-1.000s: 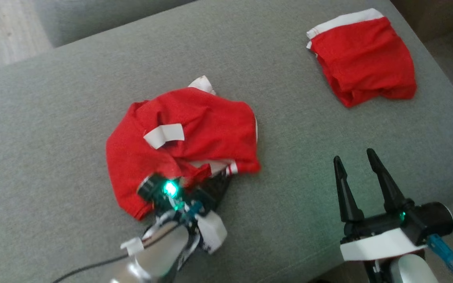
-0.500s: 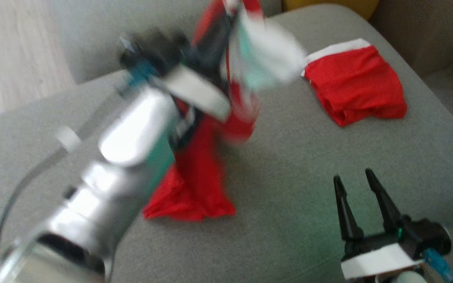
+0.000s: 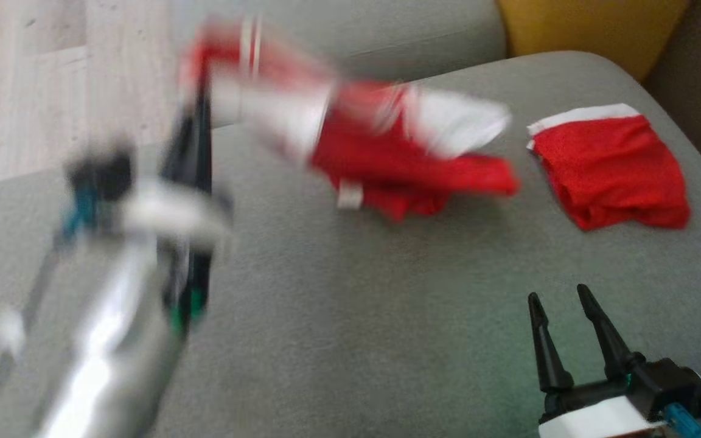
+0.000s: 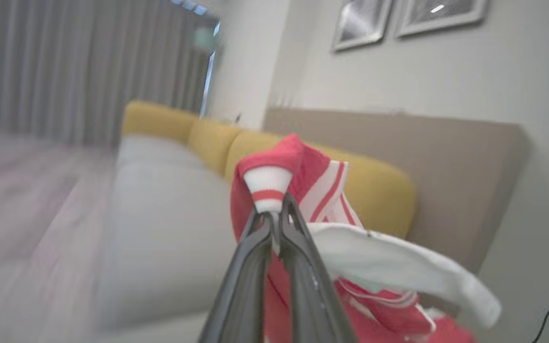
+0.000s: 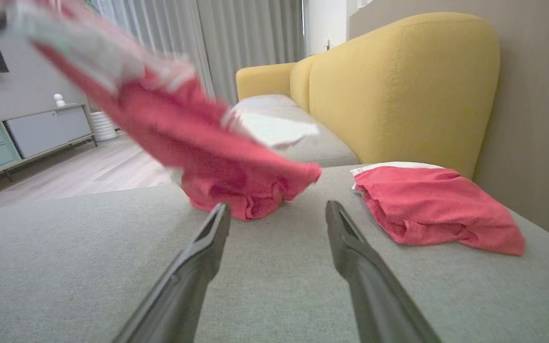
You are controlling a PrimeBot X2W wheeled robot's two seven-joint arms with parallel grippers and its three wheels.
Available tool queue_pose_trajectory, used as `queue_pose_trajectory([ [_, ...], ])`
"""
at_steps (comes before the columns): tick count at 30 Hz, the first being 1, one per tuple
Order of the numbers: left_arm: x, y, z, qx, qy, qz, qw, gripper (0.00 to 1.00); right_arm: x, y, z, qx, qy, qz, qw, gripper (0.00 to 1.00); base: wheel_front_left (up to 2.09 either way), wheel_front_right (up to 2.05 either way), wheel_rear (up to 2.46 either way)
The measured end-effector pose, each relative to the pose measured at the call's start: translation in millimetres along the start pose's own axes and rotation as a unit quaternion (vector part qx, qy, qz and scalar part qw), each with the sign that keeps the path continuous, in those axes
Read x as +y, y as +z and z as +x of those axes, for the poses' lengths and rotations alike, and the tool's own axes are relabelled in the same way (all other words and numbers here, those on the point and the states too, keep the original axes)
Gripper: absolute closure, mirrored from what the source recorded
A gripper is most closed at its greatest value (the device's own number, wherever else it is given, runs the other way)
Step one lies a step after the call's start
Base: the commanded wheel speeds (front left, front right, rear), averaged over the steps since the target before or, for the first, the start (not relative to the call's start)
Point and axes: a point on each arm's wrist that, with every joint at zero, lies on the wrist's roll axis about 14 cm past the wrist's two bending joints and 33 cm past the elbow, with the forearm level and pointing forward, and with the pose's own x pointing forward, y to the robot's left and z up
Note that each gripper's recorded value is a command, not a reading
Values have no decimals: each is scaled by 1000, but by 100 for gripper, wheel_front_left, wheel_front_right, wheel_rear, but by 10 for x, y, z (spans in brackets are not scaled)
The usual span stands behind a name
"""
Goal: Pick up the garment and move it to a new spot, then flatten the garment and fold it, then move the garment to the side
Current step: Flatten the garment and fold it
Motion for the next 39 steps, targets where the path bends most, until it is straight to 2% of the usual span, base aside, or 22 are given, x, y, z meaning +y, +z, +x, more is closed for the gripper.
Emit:
queue_pose_trajectory([
  [2,335,-619,-551,73,72,-39,994,100,34,-6,38,1,7,-1,1000,0,0,0,0],
  [5,653,-1351,-1495,173,172,-74,967,100,90,-26,92,5,19,-4,1000,0,0,0,0],
  [9,797,-1746,-2394,240,254,-94,932,100,213,-64,178,11,42,-4,999,0,0,0,0],
  [11,857,-1634,-2386,221,260,-84,936,100,273,-72,210,12,53,-5,999,0,0,0,0],
  [12,889,-1561,-2360,208,263,-81,939,95,308,-76,224,13,59,-6,998,0,0,0,0],
  [14,918,-1450,-2328,191,262,-69,943,100,372,-79,249,13,70,-6,997,0,0,0,0],
  [19,925,-1157,-2113,146,237,-40,960,100,526,-103,293,17,96,-4,995,0,0,0,0],
  [20,947,-1097,-2065,140,235,-31,962,91,553,-104,298,17,100,-4,995,0,0,0,0],
  [21,972,-1054,-2026,137,232,-20,963,52,572,-105,300,17,103,-4,994,0,0,0,0],
  [22,993,-1038,-1996,141,230,-10,963,0,585,-104,301,16,105,-4,994,0,0,0,0],
  [27,1144,-1120,-2088,178,255,49,949,0,608,-95,294,15,108,-1,994,0,0,0,0],
  [31,1205,-1212,-2285,191,293,60,935,0,584,-99,291,16,104,5,994,0,0,0,0],
  [35,1180,-1338,-2547,195,341,30,919,0,565,-115,280,19,100,5,995,0,0,0,0],
  [39,961,-1585,-2694,223,334,0,916,0,535,-130,270,21,95,6,995,0,0,0,0],
])
